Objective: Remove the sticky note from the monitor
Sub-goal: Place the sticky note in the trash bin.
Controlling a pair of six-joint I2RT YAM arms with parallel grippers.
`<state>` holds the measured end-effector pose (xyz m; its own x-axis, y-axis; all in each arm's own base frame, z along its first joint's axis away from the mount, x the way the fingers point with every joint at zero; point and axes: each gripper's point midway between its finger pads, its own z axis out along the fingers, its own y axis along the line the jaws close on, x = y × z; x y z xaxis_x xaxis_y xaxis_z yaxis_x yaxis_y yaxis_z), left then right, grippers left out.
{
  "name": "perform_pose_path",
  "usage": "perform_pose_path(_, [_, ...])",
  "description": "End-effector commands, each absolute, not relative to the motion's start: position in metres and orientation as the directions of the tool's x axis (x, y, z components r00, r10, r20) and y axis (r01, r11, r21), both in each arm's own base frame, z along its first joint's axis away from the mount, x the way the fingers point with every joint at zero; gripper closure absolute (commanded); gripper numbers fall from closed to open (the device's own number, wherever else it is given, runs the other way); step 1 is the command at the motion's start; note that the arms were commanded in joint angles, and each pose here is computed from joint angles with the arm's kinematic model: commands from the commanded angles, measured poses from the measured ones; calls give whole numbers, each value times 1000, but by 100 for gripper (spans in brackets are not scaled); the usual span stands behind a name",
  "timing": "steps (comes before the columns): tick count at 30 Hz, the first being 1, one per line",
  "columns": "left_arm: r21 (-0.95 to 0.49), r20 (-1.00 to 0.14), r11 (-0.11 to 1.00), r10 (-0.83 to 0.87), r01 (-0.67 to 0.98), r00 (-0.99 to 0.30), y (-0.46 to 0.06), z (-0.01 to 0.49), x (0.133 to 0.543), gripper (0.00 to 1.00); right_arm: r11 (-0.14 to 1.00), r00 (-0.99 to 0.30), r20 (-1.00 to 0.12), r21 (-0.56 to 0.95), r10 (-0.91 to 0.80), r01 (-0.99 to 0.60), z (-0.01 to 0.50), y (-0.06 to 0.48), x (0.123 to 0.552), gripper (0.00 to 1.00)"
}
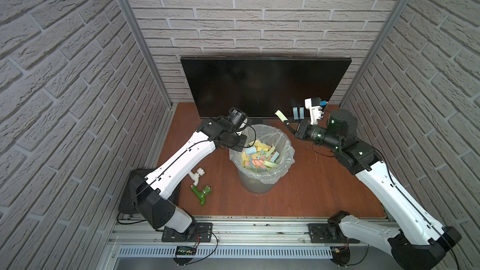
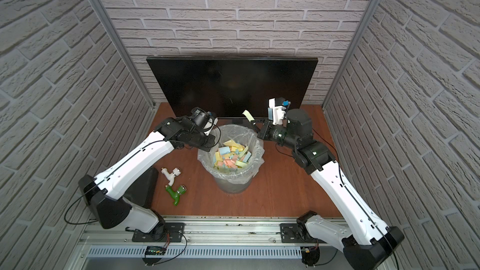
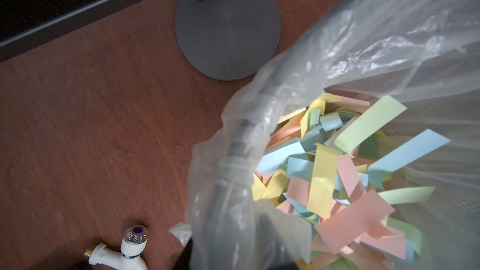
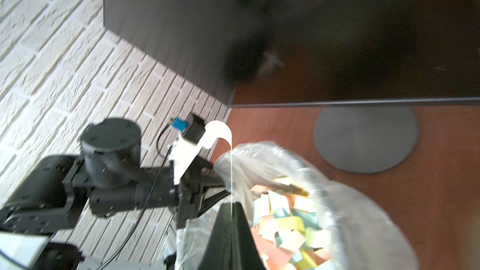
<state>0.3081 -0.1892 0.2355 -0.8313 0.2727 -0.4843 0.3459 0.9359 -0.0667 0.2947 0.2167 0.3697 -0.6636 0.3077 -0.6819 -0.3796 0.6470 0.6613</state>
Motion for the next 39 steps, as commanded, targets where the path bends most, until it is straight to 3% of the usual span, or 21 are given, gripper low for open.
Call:
perform_pose_path(1, [-78,-500,936,261,343,-826,-189,238,306,66,750,-673,-731,509,116,-423,337,231,282,97])
perform_pose_path(14, [-81,-501,937,256,340,-827,-190,238,305,66,811,-675,-704,253,-219,-527,280,277,261,96])
perform_pose_path(16, [-81,-504,937,255,339,-826,-190,238,306,66,808,-675,-699,245,-235,-536,277,282,261,88])
perform_pose_path(19, [-80,-504,938,255,338,-825,-190,239,305,66,795,-673,-701,260,-234,-548,279,288,260,65])
perform_pose_path(23, [-80,-505,937,255,339,-825,-191,239,306,66,779,-670,-712,292,-210,-555,285,293,259,52])
perform_pose_path(30, [-83,-507,937,254,340,-823,-191,240,306,66,778,-670,-714,299,-202,-553,289,292,258,45])
perform_pose_path(39, [-81,-512,937,253,339,-821,-191,240,306,66,804,-704,-656,246,-273,-541,256,296,265,39])
